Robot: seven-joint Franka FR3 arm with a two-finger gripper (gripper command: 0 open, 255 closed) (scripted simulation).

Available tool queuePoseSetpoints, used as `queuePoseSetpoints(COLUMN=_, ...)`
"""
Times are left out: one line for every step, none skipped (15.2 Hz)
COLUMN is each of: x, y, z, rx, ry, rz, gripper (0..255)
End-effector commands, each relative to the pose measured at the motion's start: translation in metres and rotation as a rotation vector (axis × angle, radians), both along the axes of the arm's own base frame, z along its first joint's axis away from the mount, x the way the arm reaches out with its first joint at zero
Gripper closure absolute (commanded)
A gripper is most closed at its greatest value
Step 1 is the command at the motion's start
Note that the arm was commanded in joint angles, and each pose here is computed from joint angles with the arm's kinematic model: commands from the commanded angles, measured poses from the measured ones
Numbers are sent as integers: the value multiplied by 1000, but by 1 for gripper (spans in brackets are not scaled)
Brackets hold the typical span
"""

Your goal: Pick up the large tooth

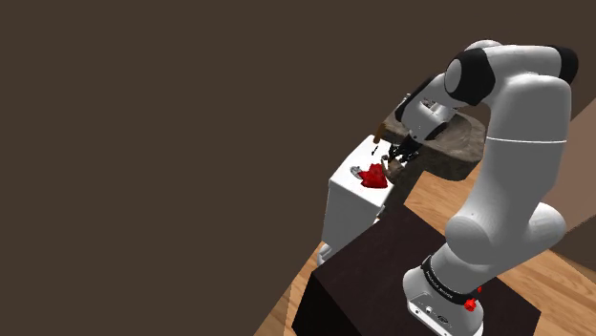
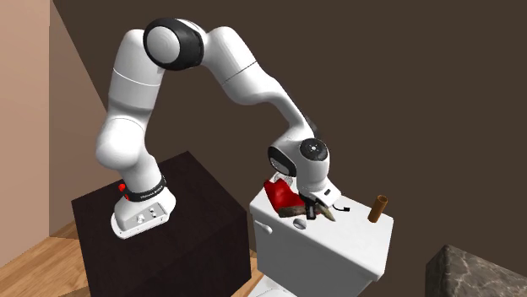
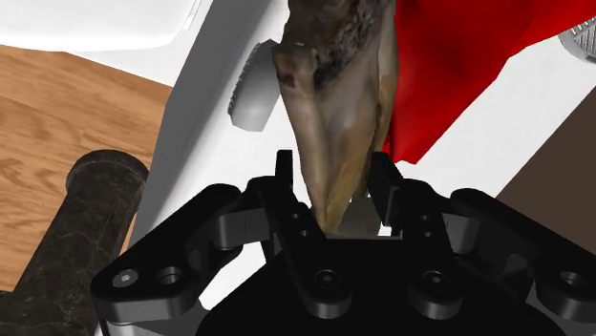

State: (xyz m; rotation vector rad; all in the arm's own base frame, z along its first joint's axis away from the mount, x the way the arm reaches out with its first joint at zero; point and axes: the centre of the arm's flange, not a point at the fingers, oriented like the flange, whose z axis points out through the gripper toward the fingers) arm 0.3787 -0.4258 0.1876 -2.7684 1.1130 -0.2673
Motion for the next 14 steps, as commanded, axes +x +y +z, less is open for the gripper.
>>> queuePoseSetpoints(x=-1, y=0, z=10, rx=1, ry=2, rz=-1, gripper=255)
queuePoseSetpoints(x=-1, y=0, z=15, rx=1, ry=2, rz=-1, gripper=255)
queuePoseSetpoints(x=-1, y=0, z=20, rx=1, ry=2, rz=-1, gripper=255)
queuePoseSetpoints(x=-1, y=0, z=26, rx=1, ry=2, rz=-1, gripper=255)
queuePoseSetpoints(x=-1, y=0, z=31, rx=1, ry=2, rz=-1, gripper=255)
queuePoseSetpoints(x=-1, y=0, z=36, rx=1, ry=2, rz=-1, gripper=255)
queuePoseSetpoints(x=-1, y=0, z=41, rx=1, ry=2, rz=-1, gripper=255)
queuePoseSetpoints(x=-1, y=0, z=47, rx=1, ry=2, rz=-1, gripper=255)
queuePoseSetpoints(x=-1, y=0, z=52, rx=1, ry=2, rz=-1, gripper=255)
queuePoseSetpoints(x=-1, y=0, z=57, rx=1, ry=2, rz=-1, gripper=255)
queuePoseSetpoints(x=-1, y=0, z=63, rx=1, ry=2, rz=-1, gripper=255)
queuePoseSetpoints(x=-1, y=0, z=68, rx=1, ry=2, rz=-1, gripper=255)
queuePoseSetpoints(x=-1, y=0, z=69, rx=1, ry=2, rz=-1, gripper=255)
queuePoseSetpoints(x=-1, y=0, z=69, rx=1, ry=2, rz=-1, gripper=255)
